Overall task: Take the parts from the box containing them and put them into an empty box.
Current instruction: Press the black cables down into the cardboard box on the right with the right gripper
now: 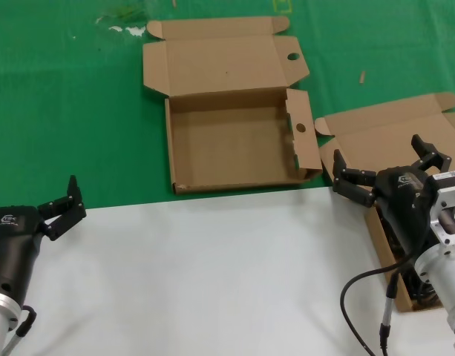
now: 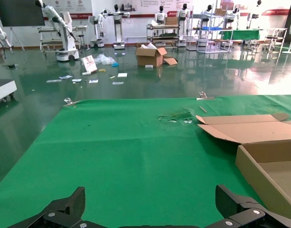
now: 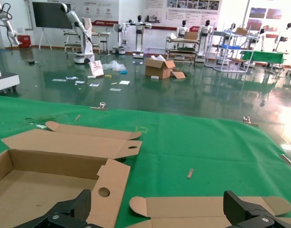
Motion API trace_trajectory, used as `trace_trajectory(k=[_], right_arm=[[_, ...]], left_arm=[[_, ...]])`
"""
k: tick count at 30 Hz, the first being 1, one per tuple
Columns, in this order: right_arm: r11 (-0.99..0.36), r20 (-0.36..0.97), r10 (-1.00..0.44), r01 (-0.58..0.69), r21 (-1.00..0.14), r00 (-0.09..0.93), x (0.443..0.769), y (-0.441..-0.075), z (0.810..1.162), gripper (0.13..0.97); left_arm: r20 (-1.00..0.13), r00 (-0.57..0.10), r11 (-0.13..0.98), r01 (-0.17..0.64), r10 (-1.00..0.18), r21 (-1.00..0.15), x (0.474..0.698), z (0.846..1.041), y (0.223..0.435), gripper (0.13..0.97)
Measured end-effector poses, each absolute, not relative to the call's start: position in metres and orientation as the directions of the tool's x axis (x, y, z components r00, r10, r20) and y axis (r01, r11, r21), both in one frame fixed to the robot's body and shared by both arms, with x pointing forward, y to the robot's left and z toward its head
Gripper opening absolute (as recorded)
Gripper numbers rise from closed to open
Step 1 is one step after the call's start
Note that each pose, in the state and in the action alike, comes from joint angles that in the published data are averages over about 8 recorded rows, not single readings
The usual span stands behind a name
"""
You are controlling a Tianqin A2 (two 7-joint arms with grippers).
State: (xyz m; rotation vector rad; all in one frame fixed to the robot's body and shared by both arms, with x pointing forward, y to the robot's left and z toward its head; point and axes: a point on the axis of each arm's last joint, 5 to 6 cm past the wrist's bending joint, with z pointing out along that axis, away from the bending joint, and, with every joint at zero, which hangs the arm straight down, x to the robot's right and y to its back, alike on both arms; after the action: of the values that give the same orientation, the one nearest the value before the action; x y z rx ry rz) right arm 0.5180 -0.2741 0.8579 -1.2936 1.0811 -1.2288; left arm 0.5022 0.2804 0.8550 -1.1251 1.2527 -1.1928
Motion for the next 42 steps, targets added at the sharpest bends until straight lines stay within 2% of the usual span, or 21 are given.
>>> trace_trajectory(k=[35, 42], right_arm=[[-0.094, 0.097, -0.992, 0.034, -0.995, 0.077, 0.5178, -0.2744, 0.8577, 0.966], [-0.119, 0.121, -0.991, 0.037, -0.992, 0.049, 0.5155, -0.2774, 0.8564, 0.966]], left_arm=[[-0.071, -0.035, 0.07, 0.022, -0.997, -0.997, 0.5022, 0.855, 0.2804, 0.966], [-0.071, -0.035, 0.07, 0.022, -0.997, -0.997, 0.5022, 0.855, 0.2804, 0.935]])
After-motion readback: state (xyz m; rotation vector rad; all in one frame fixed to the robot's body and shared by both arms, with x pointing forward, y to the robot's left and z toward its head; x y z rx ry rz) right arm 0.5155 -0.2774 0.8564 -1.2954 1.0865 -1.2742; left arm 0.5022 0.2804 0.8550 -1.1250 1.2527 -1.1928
